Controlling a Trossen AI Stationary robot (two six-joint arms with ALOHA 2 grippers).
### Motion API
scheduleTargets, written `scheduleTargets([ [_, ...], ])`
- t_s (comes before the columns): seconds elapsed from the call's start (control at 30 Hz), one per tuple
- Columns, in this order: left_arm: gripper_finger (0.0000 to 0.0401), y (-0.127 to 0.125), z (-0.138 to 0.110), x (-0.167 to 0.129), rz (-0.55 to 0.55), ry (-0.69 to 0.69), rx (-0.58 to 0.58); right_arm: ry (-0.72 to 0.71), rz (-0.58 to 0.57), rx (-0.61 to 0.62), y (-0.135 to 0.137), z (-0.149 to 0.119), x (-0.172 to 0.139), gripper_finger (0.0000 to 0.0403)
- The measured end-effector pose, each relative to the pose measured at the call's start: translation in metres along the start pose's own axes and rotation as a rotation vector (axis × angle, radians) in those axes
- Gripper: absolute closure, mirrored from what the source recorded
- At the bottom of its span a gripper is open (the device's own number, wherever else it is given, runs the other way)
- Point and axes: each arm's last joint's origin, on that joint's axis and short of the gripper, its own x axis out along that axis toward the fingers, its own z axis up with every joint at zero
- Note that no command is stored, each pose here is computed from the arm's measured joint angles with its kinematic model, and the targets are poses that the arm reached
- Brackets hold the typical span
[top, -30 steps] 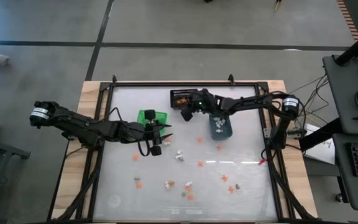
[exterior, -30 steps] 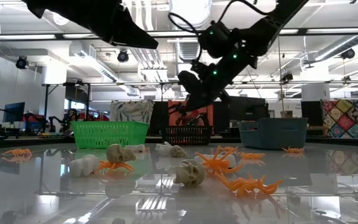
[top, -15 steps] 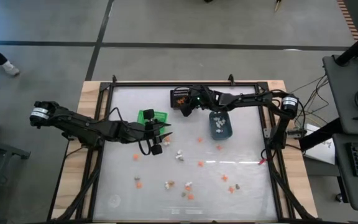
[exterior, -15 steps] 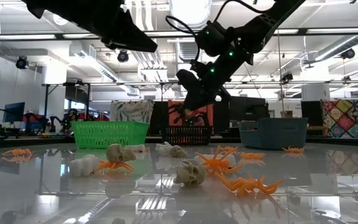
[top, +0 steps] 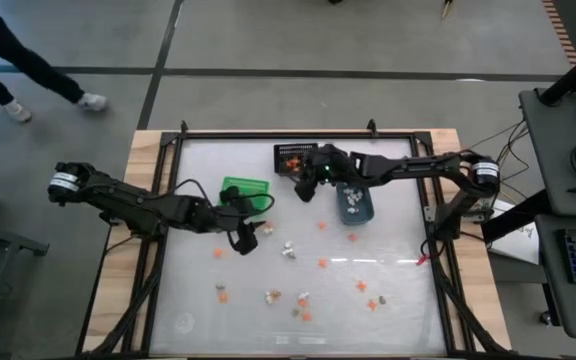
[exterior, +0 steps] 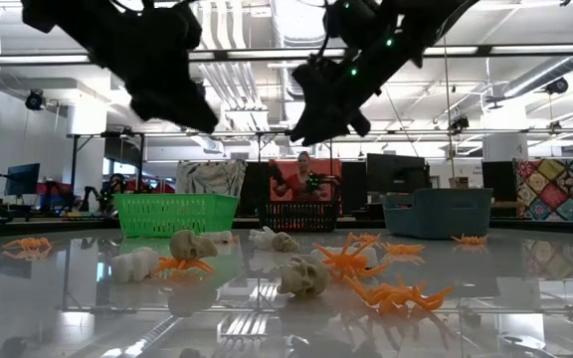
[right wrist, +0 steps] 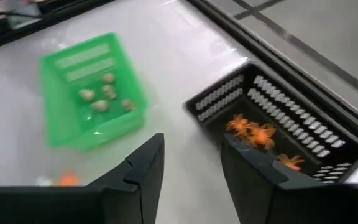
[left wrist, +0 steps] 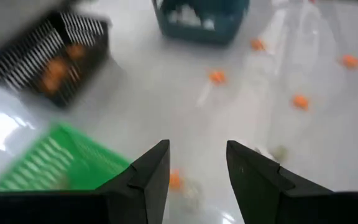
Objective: Sort Halloween decoration
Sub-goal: Put the orange spider toy into the black bin
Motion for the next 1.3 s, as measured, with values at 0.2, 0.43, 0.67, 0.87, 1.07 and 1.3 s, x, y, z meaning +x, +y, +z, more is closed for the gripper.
scheduleTargets([
  [0.2,0.0260,-0.013,-0.013,-0.006,-0.133,0.135,-0.146,0.008,0.071,-0.076,0.028,-0.007,-0.016,0.0267],
  [0.43,0.0260,-0.030,-0.032,-0.019,-0.153,0.268,-0.271,0.008,0.153,-0.165,0.057,-0.014,-0.037,0.0270],
  [0.67,0.0260,-0.028,-0.044,-0.033,0.009,0.443,-0.404,0.023,0.217,-0.242,0.079,-0.027,-0.050,0.0270],
  [0.87,0.0260,-0.022,-0.050,-0.036,0.122,0.491,-0.542,0.016,0.227,-0.254,0.083,-0.028,-0.051,0.0267],
  [1.07,0.0260,-0.017,-0.055,-0.038,0.219,0.519,-0.638,0.003,0.219,-0.267,0.081,-0.026,-0.051,0.0265],
  [1.3,0.0260,-0.021,-0.064,-0.028,0.309,0.589,-0.673,0.013,0.221,-0.240,0.082,-0.027,-0.051,0.0273],
])
